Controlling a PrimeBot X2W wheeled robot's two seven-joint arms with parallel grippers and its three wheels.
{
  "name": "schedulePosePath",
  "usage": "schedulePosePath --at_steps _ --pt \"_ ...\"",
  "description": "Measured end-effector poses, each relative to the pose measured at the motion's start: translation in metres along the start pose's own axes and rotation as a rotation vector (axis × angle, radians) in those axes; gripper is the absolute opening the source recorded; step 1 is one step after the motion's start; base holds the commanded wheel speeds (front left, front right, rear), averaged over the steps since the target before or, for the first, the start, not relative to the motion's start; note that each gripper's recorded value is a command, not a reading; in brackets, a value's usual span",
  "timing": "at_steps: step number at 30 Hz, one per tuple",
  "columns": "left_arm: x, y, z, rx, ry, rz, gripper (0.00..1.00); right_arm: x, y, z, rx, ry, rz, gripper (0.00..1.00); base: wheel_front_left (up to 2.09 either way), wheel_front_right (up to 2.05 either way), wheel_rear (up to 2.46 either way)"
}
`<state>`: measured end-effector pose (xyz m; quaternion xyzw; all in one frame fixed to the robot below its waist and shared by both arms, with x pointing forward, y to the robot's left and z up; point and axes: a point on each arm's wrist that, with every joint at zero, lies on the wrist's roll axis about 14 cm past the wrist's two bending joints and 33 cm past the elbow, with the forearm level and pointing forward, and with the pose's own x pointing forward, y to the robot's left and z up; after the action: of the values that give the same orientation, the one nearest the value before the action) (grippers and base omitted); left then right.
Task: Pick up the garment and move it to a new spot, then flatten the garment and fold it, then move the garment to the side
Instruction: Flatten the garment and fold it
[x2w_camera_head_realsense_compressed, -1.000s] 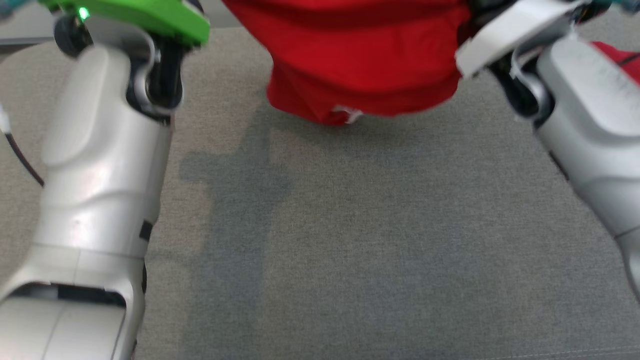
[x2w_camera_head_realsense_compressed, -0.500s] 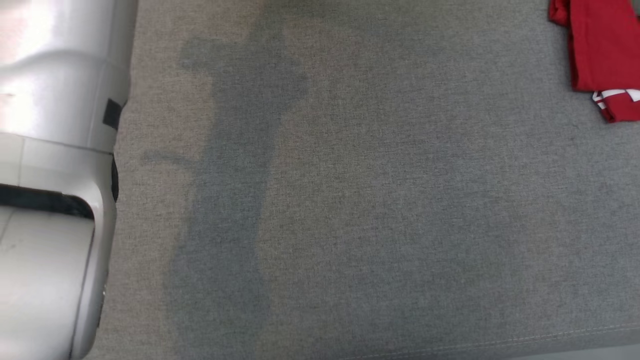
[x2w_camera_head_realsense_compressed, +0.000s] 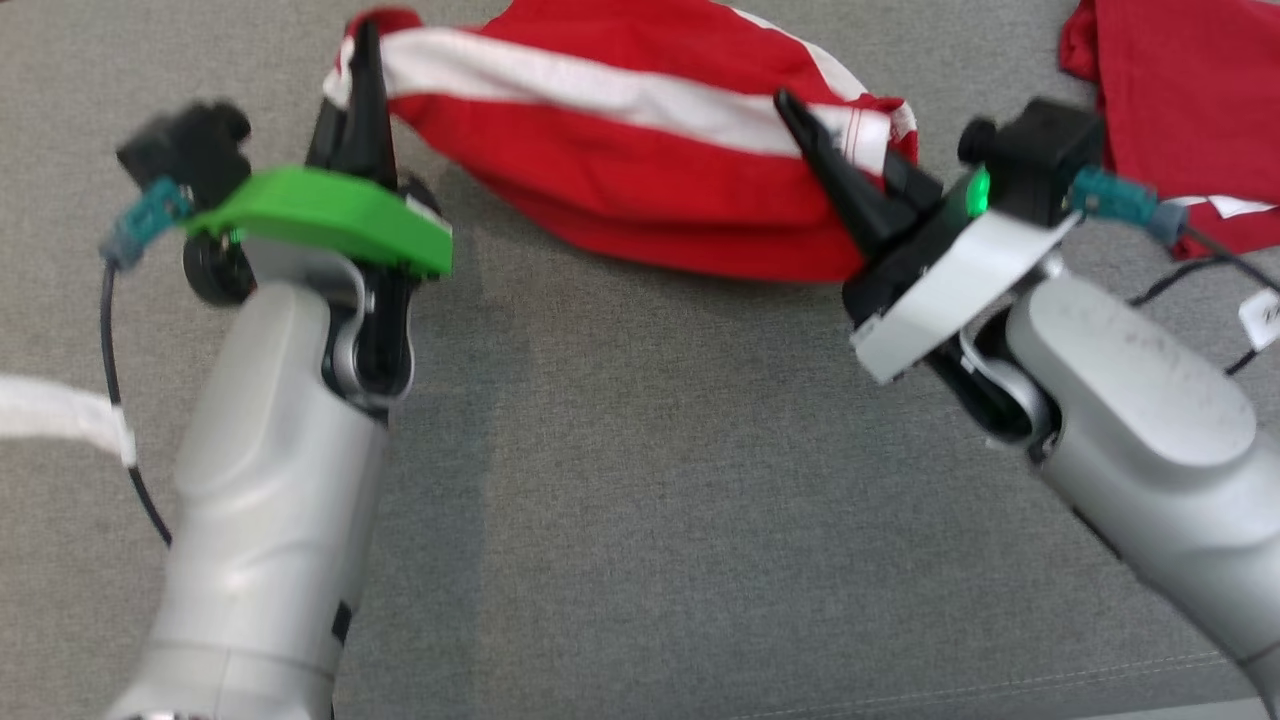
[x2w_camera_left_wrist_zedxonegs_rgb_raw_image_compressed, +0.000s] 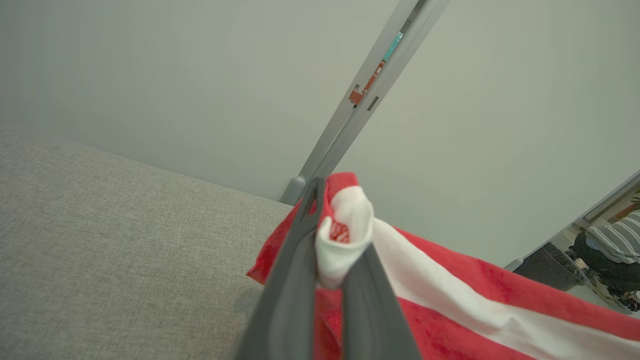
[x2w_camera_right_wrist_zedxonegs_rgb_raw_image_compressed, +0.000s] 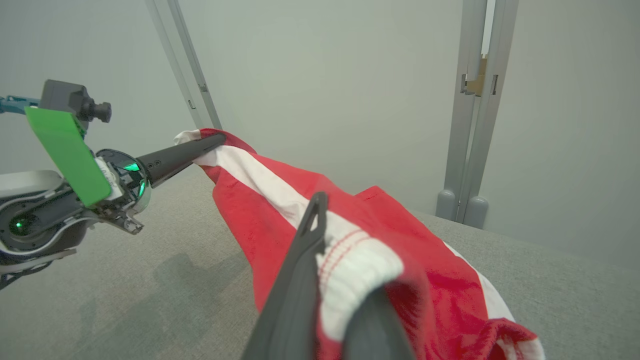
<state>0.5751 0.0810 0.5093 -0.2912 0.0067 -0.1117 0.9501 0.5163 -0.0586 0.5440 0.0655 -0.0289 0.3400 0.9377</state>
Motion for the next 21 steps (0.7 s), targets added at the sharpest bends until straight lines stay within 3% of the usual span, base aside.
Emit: schedulePosePath --at_steps 11,17,21 --pt "-0.137 0.056 -0.054 -0.044 0.1 0.217 0.0 -0.092 0.078 -0.061 0.206 0.132 0.007 0.0 0.0 0.0 0.0" --pt "-0.193 0.064 -0.066 -0.063 0.136 0.288 0.0 -0.131 0.11 -0.075 0.252 0.173 -0.002 0.0 0.0 0.0 0.0" --pt "-0.203 0.058 -0.06 -0.063 0.12 0.28 0.0 -0.14 0.125 -0.072 0.271 0.155 -0.005 0.0 0.0 0.0 0.0"
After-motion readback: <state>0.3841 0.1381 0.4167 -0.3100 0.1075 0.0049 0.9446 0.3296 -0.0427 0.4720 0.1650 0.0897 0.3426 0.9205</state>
